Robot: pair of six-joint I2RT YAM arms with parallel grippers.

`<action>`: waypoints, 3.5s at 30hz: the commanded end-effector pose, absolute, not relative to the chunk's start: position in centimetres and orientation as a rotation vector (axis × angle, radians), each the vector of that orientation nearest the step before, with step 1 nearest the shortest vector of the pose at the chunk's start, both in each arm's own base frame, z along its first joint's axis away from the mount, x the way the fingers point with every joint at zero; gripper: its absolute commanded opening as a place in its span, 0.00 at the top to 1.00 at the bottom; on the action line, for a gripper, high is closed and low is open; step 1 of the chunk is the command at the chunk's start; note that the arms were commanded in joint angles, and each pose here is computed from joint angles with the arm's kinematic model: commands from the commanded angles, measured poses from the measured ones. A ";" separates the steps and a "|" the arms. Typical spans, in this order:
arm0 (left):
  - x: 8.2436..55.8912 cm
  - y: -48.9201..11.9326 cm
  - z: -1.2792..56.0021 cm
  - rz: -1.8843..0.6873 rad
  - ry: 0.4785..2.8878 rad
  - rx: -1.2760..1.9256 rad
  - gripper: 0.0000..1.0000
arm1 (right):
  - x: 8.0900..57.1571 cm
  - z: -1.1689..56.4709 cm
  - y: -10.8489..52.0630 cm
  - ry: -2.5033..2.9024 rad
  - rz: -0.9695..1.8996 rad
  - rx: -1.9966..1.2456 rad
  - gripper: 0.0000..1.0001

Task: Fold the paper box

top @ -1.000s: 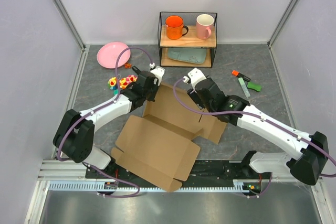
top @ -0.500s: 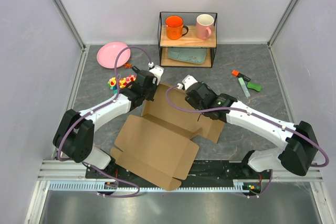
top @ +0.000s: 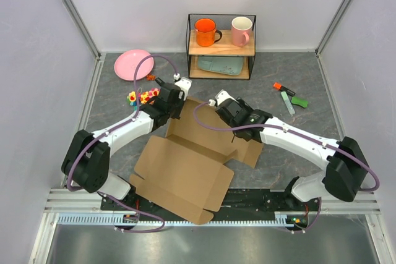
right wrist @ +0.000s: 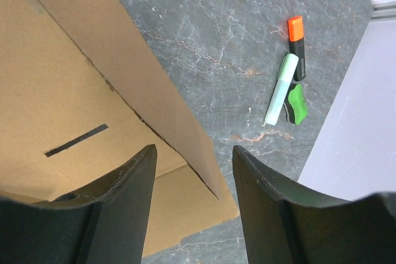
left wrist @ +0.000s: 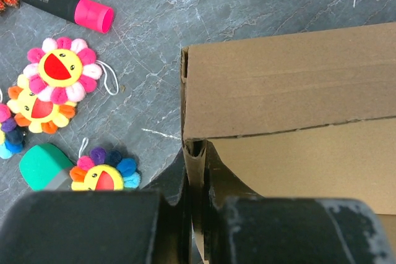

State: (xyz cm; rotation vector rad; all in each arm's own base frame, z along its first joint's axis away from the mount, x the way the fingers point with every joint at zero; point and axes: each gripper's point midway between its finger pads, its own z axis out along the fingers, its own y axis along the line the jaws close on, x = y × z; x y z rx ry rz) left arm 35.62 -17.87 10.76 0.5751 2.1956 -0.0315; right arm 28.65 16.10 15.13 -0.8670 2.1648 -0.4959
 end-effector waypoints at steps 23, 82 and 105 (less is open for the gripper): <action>33.6 -15.4 12.0 -0.111 2.150 0.157 0.98 | 29.9 15.9 22.2 2.253 -0.013 -0.293 1.00; 34.6 -15.7 14.1 -0.199 1.938 0.064 0.98 | 31.7 14.1 11.0 1.916 0.230 0.299 0.24; 34.3 -18.1 17.4 -0.399 1.806 0.007 0.98 | 28.2 18.6 18.0 1.888 0.677 0.136 0.89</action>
